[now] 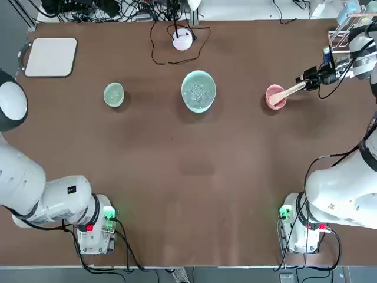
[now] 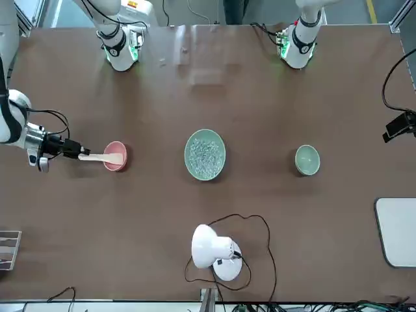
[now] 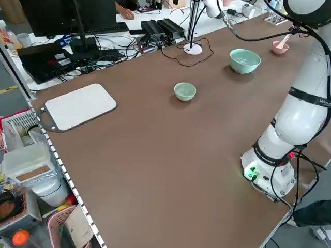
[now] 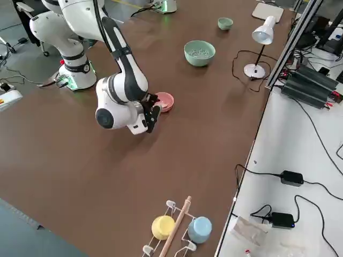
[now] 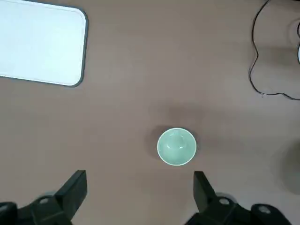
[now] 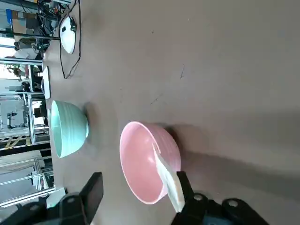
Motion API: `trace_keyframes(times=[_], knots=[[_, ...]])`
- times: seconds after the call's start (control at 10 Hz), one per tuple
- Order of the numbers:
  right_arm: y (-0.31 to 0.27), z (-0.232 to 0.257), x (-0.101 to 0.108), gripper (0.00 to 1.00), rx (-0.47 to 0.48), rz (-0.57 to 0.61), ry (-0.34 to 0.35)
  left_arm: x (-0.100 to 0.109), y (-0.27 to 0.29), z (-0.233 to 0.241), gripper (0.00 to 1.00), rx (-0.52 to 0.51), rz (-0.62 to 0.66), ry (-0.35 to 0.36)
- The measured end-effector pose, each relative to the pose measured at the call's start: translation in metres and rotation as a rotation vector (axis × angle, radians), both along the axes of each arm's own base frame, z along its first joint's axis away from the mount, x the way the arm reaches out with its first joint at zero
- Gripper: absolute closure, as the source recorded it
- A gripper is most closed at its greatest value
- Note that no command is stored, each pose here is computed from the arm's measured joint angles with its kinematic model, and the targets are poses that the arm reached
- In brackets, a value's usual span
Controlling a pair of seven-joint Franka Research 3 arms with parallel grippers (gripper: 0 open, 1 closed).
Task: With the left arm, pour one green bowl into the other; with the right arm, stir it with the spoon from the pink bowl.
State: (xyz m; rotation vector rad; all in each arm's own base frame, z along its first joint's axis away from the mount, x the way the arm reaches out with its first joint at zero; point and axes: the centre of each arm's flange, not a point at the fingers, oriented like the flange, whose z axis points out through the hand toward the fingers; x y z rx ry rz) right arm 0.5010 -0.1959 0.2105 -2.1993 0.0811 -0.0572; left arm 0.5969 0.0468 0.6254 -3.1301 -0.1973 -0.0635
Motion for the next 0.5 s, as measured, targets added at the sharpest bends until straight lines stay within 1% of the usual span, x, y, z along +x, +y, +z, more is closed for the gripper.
trace_keyframes(times=[0.1, 0.2, 0.3, 0.4, 0.5], knots=[[-0.0004, -0.0007, 0.0008, 0.23, -0.002, 0.000, -0.001, 0.0000, 0.0000, 0.0000, 0.00, 0.000, 0.000, 0.000], [-0.0009, -0.0016, 0.0019, 0.22, -0.003, 0.000, -0.001, 0.0000, 0.0000, 0.0000, 0.00, 0.000, 0.000, 0.000], [-0.0012, -0.0037, 0.0026, 0.18, -0.004, 0.000, 0.000, 0.0000, 0.0000, 0.0000, 0.00, 0.000, 0.000, 0.000], [-0.0016, -0.0061, 0.0034, 0.09, -0.005, 0.002, -0.001, 0.0000, 0.0000, 0.0000, 0.00, 0.000, 0.000, 0.000], [-0.0018, -0.0065, 0.0046, 0.06, -0.006, 0.004, -0.004, 0.0000, 0.0000, 0.0000, 0.00, 0.000, 0.000, 0.000]])
